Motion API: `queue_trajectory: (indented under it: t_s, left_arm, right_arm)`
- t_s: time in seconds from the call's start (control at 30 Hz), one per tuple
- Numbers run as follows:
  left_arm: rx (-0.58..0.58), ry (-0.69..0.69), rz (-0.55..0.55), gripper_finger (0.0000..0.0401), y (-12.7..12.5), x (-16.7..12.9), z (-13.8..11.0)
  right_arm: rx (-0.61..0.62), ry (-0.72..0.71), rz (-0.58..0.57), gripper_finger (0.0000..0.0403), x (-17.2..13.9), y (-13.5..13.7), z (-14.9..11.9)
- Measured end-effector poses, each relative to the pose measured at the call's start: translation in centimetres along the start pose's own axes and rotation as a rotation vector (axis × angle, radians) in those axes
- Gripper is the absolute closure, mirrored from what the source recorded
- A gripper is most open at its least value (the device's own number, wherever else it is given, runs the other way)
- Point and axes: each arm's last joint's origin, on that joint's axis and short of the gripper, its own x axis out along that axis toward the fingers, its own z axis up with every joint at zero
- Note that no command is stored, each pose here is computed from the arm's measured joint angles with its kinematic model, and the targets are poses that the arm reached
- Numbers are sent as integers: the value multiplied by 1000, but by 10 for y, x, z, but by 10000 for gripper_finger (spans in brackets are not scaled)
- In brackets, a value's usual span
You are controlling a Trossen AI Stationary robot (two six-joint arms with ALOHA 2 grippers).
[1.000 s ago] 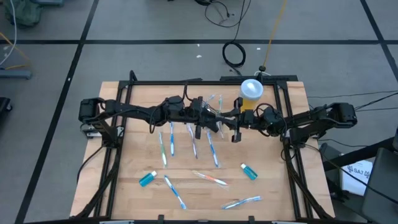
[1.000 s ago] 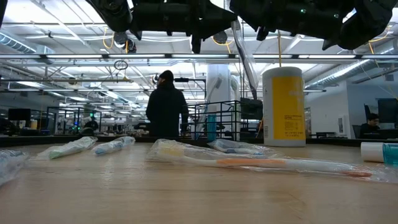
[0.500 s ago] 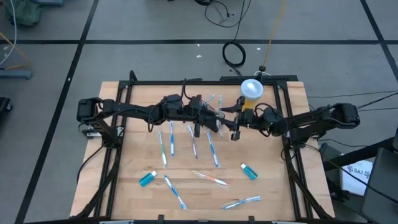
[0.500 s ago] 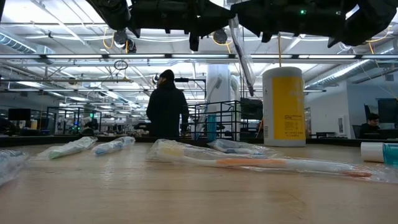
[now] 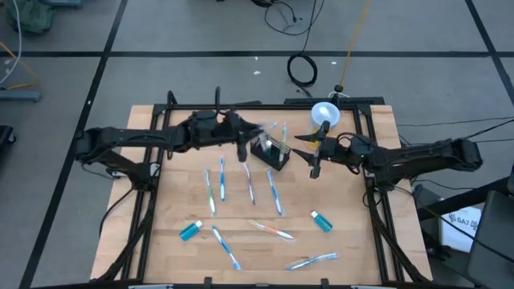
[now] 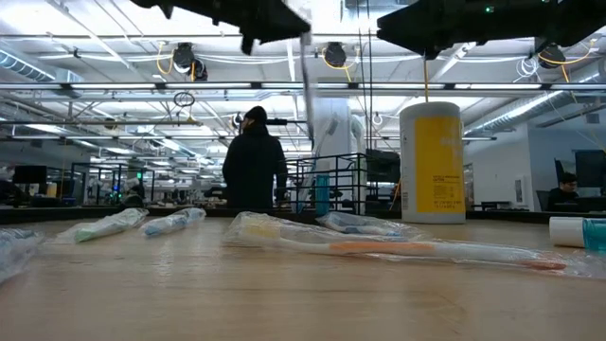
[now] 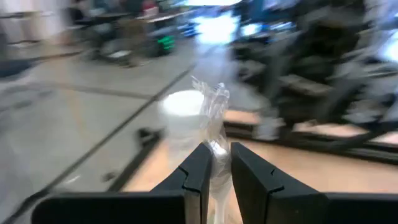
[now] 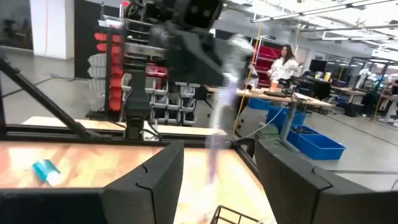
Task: Pick & Place toothbrushing station
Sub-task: Put the purple toothbrush into the black organizer
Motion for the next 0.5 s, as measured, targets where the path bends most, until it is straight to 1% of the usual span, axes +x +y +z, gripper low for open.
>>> queue_trajectory:
  t_s: [0.1,0.17,0.3,0.5]
  left_arm:
    - [9,32,129,345,5,-1,-2]
    - [10,48,178,345,8,1,-5]
    - [-8,94,221,345,14,11,-17]
    - [-30,169,243,345,18,31,-42]
  right_arm:
    - [0,0,0,212,-2,0,1]
    - [-2,5,1,211,-1,0,0]
    - [-34,12,3,212,0,0,-1]
    - [-40,18,6,214,1,1,-3]
